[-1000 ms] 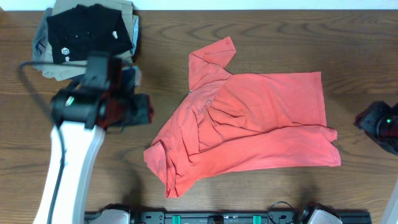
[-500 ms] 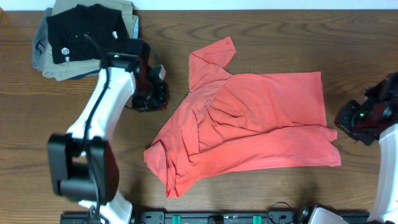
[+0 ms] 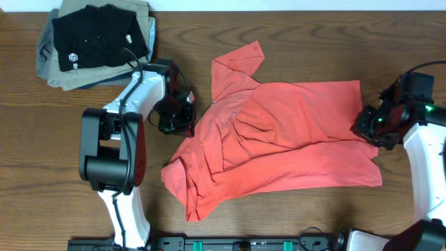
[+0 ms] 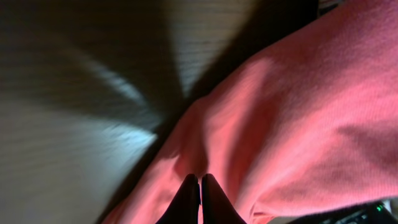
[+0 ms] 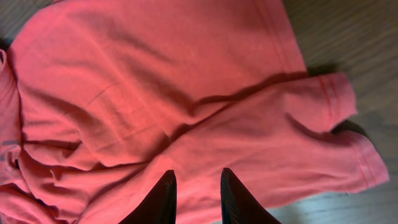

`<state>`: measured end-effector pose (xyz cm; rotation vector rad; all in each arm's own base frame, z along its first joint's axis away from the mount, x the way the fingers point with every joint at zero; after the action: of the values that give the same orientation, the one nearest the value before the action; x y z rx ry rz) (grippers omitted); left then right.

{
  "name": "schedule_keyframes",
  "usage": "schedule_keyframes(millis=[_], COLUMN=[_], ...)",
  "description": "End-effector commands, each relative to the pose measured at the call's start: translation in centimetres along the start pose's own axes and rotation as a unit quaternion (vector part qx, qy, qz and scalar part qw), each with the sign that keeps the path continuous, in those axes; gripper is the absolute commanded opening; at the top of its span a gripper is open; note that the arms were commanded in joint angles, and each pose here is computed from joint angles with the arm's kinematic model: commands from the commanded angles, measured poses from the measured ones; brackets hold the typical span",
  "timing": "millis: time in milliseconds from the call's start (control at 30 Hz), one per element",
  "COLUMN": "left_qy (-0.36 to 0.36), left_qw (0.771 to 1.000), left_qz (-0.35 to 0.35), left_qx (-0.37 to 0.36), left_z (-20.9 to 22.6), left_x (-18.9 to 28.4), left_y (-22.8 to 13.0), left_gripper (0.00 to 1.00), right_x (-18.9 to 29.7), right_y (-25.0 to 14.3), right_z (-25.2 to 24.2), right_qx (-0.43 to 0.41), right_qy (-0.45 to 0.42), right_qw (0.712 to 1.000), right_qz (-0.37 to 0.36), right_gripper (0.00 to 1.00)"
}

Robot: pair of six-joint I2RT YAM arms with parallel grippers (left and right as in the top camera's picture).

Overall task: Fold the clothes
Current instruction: 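Release the T-shirt and move both grippers to its side edges, then grip the T-shirt's left and right edges and pull outward to smooth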

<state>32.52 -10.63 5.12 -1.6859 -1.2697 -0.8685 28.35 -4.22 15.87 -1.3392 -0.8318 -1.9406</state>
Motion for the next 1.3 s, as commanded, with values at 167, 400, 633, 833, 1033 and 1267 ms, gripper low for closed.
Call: schedule_keyframes(millis=[167, 400, 633, 833, 1033, 1267], left_qy=[-0.039, -0.039, -0.038, 0.036, 0.051, 0.073], left_qw=[0.999, 0.998, 0.999, 0.999, 0.997, 0.992], left_qz=[0.003, -0.008, -0.019, -0.026, -0.029, -0.034], left_qx=[-0.036, -0.039, -0.033, 0.019, 0.043, 0.093], left_z=[-0.8, -0.6, 0.0, 2.5, 4.1, 7.3], left_x=[-0.9, -1.3, -2.4, -2.3, -1.6, -0.4], left_y=[0.3, 0.8, 0.9, 1.1, 1.0, 0.7], left_gripper=[0.06, 0.06, 0.06, 0.06, 0.06, 0.06], right_x=[-3.0, -5.1, -6.2, -7.9, -9.8, -10.7], right_y=[-0.7, -0.6, -0.2, -0.3, -0.1, 0.1], right_z=[0.2, 0.2, 0.2, -0.3, -0.6, -0.9], right_qx=[0.002, 0.000, -0.001, -0.005, -0.006, -0.006], right_qy=[-0.016, -0.025, -0.027, -0.033, -0.037, -0.047], right_qw=[0.999, 0.997, 0.997, 0.996, 0.995, 0.994], right_qz=[0.050, 0.073, 0.075, 0.088, 0.096, 0.096], right_gripper=[0.22, 0.20, 0.17, 0.04, 0.01, 0.01])
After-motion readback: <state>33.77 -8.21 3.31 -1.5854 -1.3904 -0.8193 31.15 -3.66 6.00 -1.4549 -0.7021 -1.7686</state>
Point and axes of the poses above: each gripper's point midway between its finger pads, its own x axis back along the fingers, its own z axis along the line the jaws close on, y = z × x, the point moved 4 cm from there along x, back along the fingers, and after that the axes turned 6 degrees about -x, right-handed, at the moved point
